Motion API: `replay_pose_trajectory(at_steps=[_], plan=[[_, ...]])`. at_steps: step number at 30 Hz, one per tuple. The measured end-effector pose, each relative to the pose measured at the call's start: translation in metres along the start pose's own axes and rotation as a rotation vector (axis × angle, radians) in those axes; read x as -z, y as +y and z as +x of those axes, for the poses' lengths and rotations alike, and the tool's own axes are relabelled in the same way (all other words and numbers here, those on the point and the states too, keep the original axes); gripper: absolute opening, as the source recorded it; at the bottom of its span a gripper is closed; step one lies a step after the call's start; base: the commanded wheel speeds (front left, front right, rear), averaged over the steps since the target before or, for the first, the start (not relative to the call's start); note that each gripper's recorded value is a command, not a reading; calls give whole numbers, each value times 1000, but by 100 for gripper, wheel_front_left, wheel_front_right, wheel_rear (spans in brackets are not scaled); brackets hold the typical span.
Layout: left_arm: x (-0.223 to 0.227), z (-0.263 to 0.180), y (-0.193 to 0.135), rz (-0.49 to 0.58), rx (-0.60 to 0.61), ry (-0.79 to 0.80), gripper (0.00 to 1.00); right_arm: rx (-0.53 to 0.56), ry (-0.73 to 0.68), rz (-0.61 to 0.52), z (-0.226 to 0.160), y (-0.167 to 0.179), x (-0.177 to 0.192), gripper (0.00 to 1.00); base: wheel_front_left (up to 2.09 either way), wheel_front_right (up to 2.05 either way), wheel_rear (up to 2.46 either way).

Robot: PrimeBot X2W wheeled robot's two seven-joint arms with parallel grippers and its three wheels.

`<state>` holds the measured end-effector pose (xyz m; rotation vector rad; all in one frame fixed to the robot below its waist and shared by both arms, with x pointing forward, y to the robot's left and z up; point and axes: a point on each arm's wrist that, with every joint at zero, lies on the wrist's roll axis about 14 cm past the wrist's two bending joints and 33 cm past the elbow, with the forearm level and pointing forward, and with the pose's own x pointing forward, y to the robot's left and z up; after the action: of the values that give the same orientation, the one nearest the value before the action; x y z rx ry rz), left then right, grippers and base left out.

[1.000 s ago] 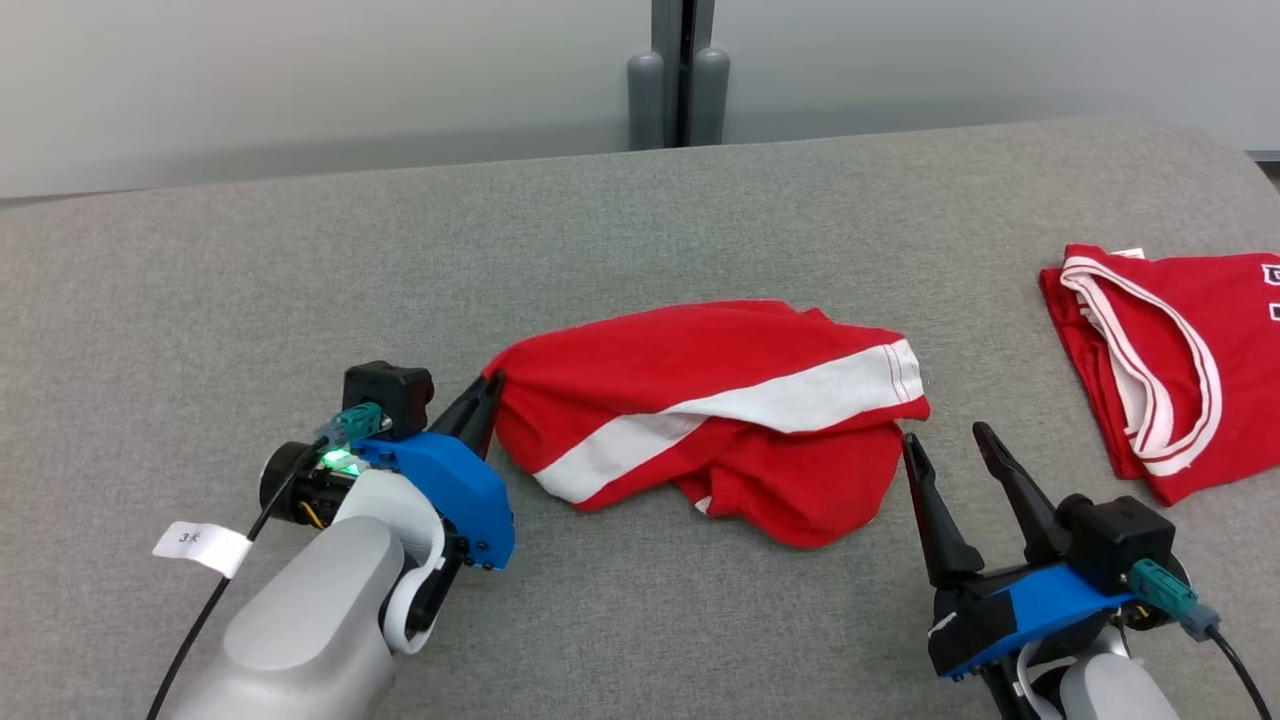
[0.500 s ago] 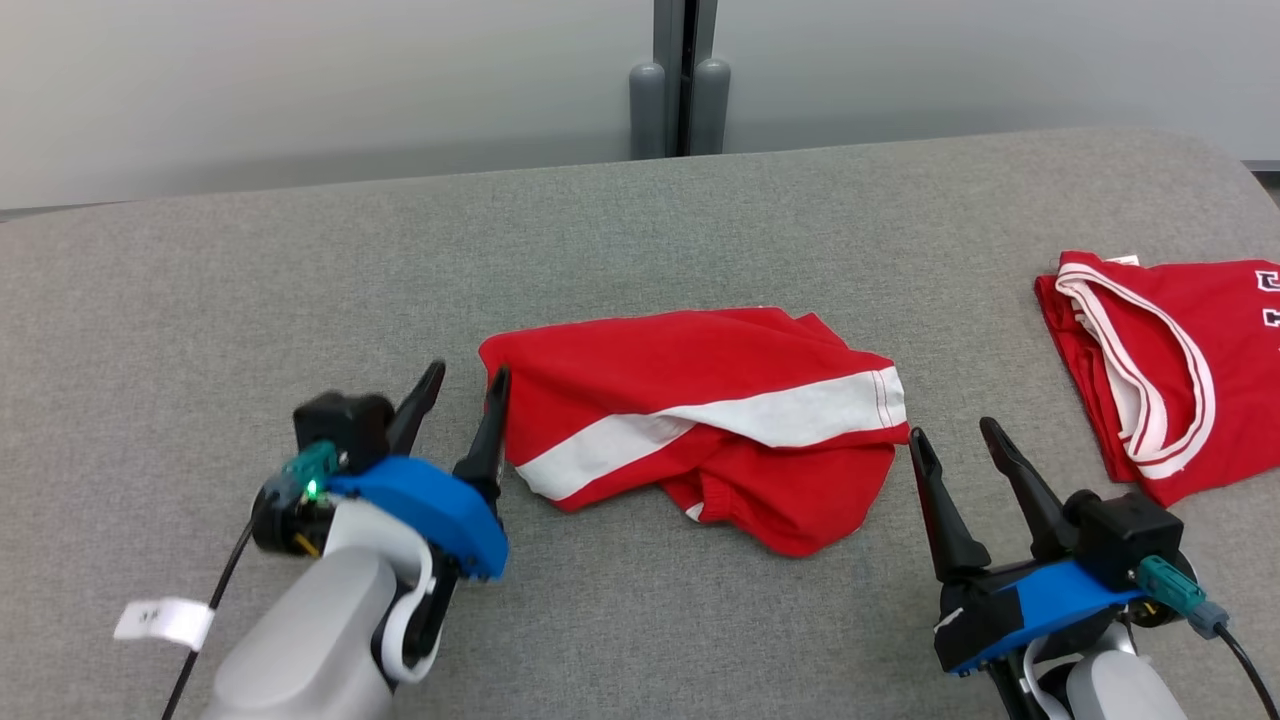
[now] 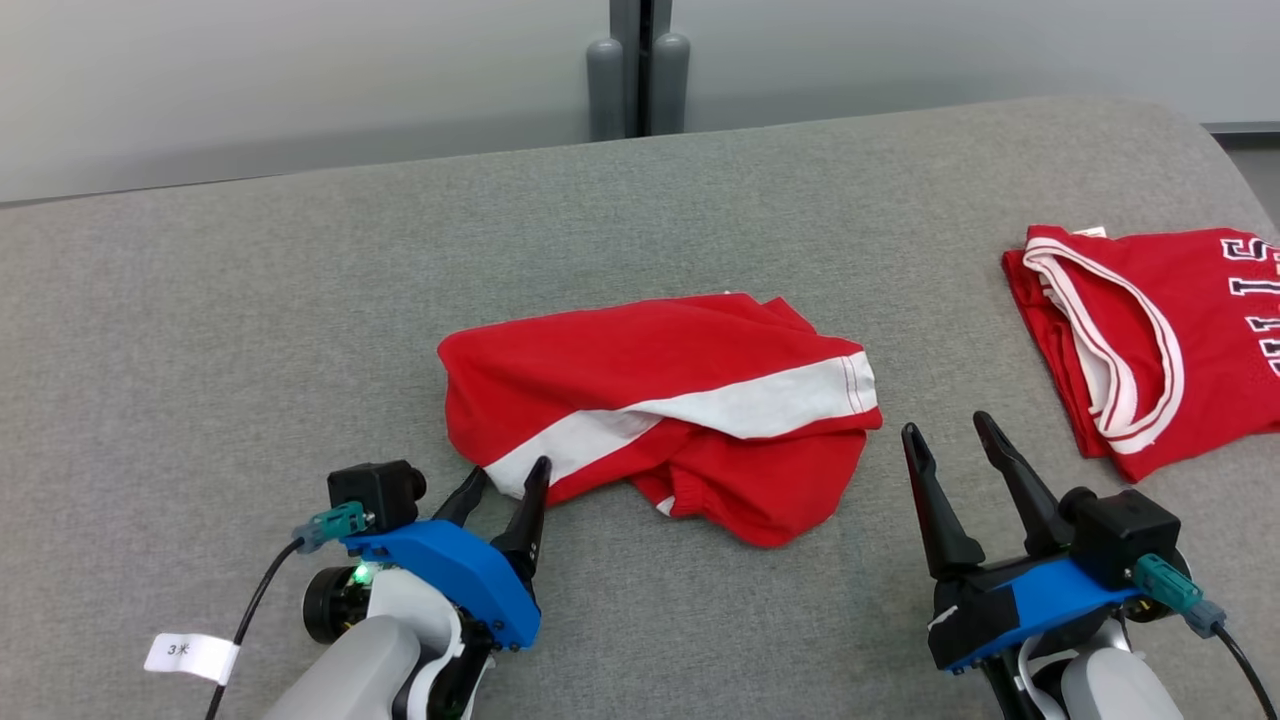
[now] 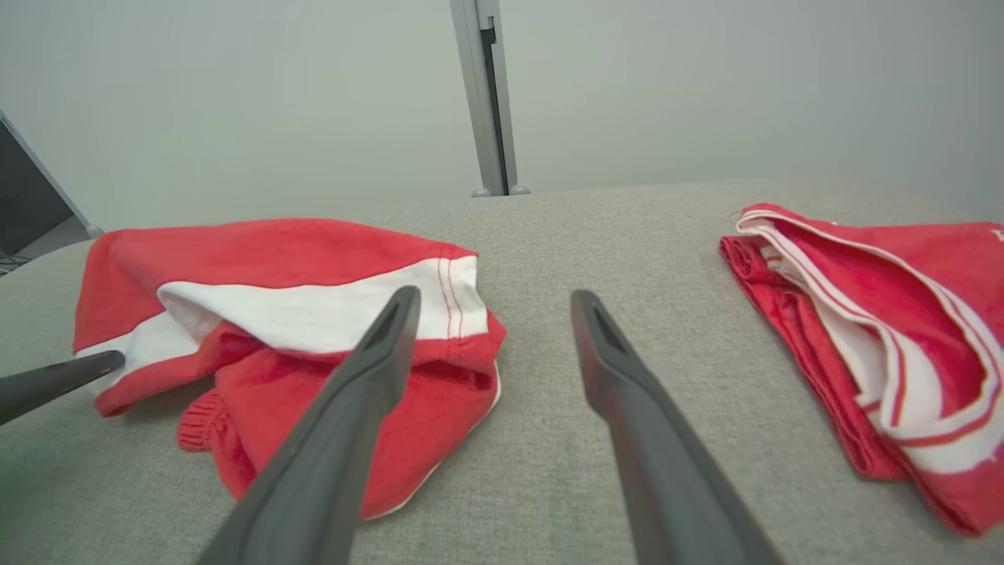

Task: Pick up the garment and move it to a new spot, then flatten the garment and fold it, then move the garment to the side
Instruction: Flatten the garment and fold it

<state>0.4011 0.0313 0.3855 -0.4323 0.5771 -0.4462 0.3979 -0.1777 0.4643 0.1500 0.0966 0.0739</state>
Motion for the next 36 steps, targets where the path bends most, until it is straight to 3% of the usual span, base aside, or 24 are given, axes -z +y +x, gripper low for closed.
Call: replay_pose_trajectory(at_steps=[1, 2, 3, 4, 11, 16, 26, 29, 36], plan=[[0, 3, -2, -16, 3, 1, 100, 3, -1, 0, 0, -1, 0, 100, 0, 0, 0], [-1, 5, -3, -16, 2, 1, 48, 6, -1, 0, -1, -2, 0, 100, 0, 0, 0], [-2, 8, -3, -14, 3, 0, 19, 11, 0, -1, -1, -4, 0, 100, 0, 0, 0], [-4, 10, -3, -11, 1, -8, 0, 17, 0, 0, -2, -5, 0, 100, 0, 0, 0], [-53, 13, -7, -20, 11, -199, 0, 42, -15, 5, -6, -13, -4, 100, 0, 0, 0], [-104, -5, -38, 47, 112, -359, 0, 46, -24, 4, -10, -14, -7, 100, 0, 0, 0], [-179, -54, -162, 171, 430, -555, 0, 9, -49, 5, -13, 0, -17, 100, 0, 0, 0], [-186, -68, -207, 162, 565, -567, 0, 7, -56, 5, -14, 1, -20, 100, 0, 0, 0], [-199, -74, -267, 169, 713, -591, 0, 12, -55, 7, -16, 0, -19, 100, 0, 0, 0]])
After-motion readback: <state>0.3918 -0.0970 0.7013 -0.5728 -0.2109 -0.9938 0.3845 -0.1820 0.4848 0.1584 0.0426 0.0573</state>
